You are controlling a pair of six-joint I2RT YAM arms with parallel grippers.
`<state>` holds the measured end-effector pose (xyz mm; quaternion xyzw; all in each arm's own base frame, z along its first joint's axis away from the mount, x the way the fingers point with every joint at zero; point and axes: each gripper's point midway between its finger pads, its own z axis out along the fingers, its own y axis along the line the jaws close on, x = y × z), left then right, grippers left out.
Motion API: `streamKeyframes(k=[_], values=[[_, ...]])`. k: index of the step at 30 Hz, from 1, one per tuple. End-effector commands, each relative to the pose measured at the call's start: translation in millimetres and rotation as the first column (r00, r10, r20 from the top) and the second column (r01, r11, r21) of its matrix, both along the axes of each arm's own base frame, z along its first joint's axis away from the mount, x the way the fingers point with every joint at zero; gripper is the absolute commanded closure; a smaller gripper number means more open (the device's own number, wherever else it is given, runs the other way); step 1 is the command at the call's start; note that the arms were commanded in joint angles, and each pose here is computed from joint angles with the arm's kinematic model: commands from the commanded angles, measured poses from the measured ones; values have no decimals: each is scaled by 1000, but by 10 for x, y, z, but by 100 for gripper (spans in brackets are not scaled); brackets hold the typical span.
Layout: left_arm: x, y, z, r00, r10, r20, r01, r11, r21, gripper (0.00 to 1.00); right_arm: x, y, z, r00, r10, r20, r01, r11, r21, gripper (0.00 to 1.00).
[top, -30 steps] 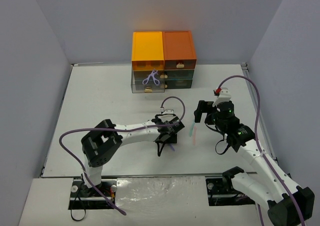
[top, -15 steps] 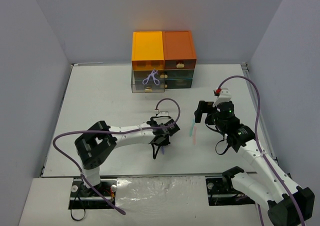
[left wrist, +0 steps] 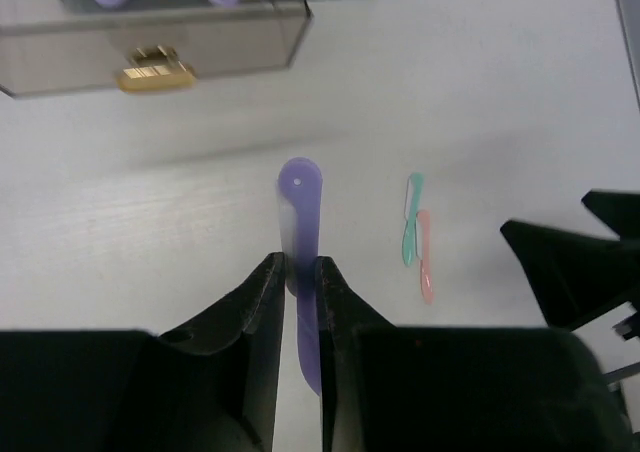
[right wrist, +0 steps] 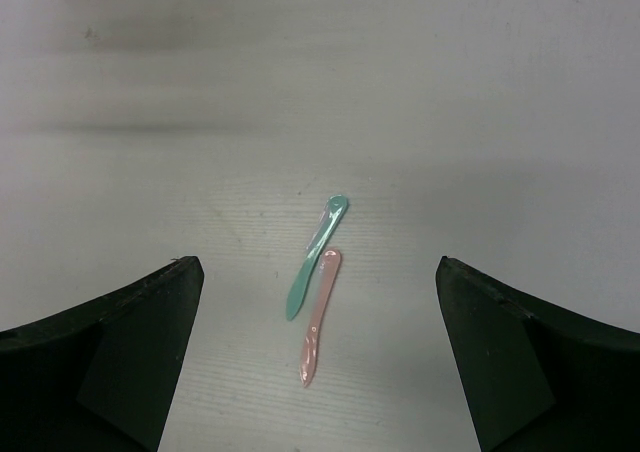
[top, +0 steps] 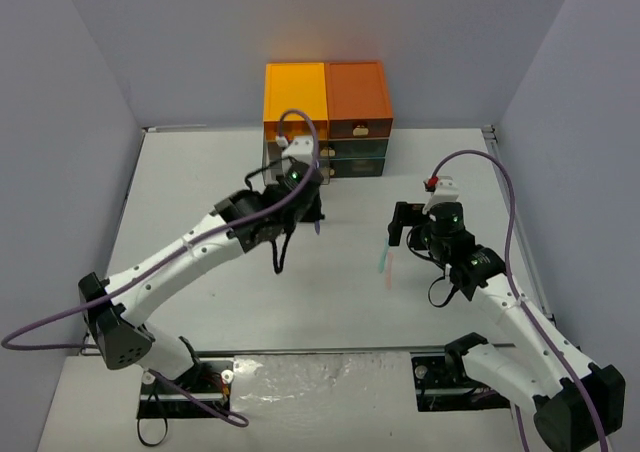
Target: Organize the makeup
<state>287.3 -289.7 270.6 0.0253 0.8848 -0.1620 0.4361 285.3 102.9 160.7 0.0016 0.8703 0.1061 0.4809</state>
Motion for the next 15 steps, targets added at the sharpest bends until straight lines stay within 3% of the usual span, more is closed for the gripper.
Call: streamKeyframes(k=[1,4,5,7,11,15], values=[[582,411,620,990,21,140,-25,999,28,100,181,23,219,998,-25,65,23,999,22,0],[1005,541,958,974,15,228,-29,998,58,100,181,28,186,998,-15,58,14,1000,11,0],[1104,566,846,979,4,204,-19,997,74,100,180,30,173,998,-13,53,13,1000,10,0],[1343,549,1014,971,-24,237,15,999,41,100,165,39,101,999,-12,35,11,1000,12,0],[1750,520,932,968,-53,245,34,996,83,99,129,56,-18,1000,-17,-1,17,999,28,0],[2002,549,804,971,-66,229,38,992,124,92,99,60,-188,998,-32,-56,33,999,33,0]])
